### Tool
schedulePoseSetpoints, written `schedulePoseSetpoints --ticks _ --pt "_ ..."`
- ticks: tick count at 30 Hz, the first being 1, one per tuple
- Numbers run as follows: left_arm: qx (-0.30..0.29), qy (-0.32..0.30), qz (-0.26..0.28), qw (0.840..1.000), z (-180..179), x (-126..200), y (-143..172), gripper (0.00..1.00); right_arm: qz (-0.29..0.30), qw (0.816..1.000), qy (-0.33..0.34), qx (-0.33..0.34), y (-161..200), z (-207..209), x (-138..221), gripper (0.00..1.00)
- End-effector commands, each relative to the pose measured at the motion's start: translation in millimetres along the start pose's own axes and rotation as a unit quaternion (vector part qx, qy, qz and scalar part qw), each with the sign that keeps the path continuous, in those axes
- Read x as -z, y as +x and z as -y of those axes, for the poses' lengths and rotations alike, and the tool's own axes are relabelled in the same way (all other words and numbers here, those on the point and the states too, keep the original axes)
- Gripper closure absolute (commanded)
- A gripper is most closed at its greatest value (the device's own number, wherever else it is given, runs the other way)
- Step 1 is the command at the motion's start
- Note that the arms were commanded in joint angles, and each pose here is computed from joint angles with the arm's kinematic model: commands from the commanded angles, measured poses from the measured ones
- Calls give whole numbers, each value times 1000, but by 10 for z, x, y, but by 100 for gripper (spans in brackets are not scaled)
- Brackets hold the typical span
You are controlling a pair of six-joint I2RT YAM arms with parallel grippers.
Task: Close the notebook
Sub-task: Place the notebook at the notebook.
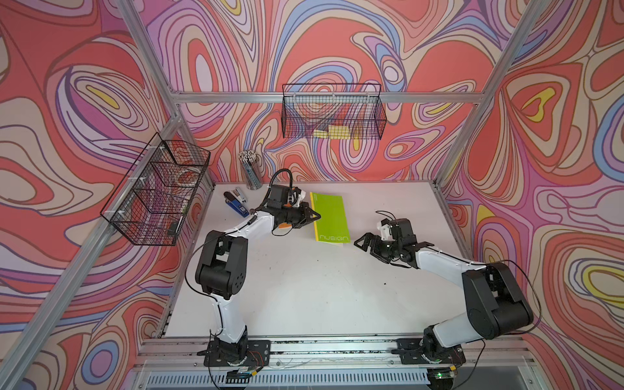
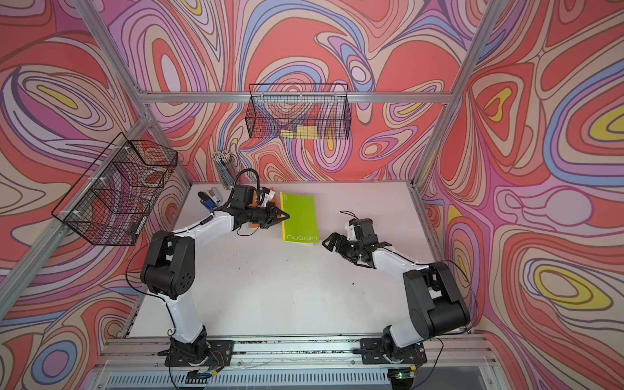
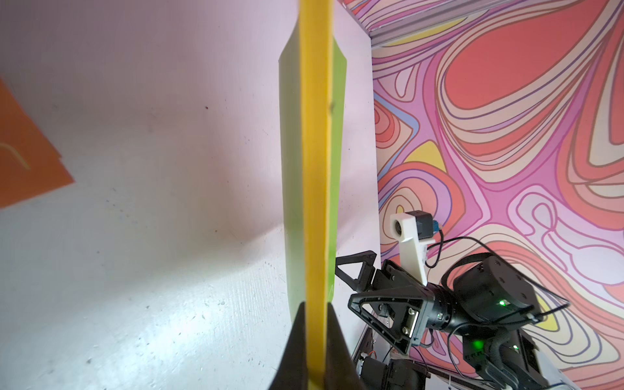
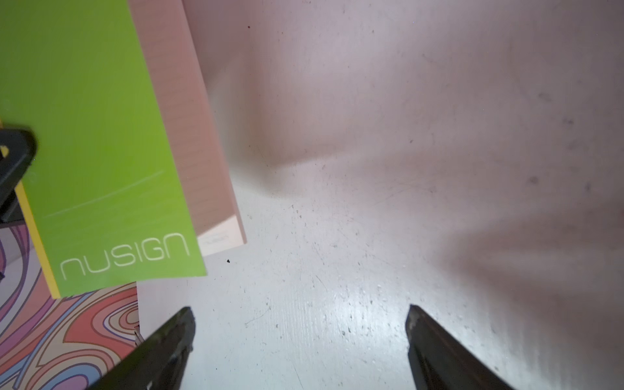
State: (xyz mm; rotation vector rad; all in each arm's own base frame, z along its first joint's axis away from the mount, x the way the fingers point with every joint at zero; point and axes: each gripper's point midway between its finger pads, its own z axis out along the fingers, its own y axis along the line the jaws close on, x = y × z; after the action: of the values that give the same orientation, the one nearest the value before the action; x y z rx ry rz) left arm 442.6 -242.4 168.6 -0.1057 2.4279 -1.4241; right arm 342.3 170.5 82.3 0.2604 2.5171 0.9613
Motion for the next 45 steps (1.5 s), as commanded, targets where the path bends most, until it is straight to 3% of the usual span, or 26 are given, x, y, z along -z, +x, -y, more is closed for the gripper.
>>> schedulePoseSetpoints --ticks 1,9,15,36,45 --pt "-20 25 14 999 155 282 -263 100 12 1000 -11 18 -88 -136 81 2" --pt "-1 28 67 997 -82 722 -871 100 16 1000 -15 20 -105 -180 127 2" --pt "31 34 71 996 -358 786 -1099 100 17 1000 -13 21 -123 -190 128 2" --pt "74 -24 52 996 -1181 667 -1245 100 13 1000 -2 19 -105 -132 103 2" --pt "66 -91 35 993 -1548 607 -1268 100 13 1000 1 18 -98 -123 118 2"
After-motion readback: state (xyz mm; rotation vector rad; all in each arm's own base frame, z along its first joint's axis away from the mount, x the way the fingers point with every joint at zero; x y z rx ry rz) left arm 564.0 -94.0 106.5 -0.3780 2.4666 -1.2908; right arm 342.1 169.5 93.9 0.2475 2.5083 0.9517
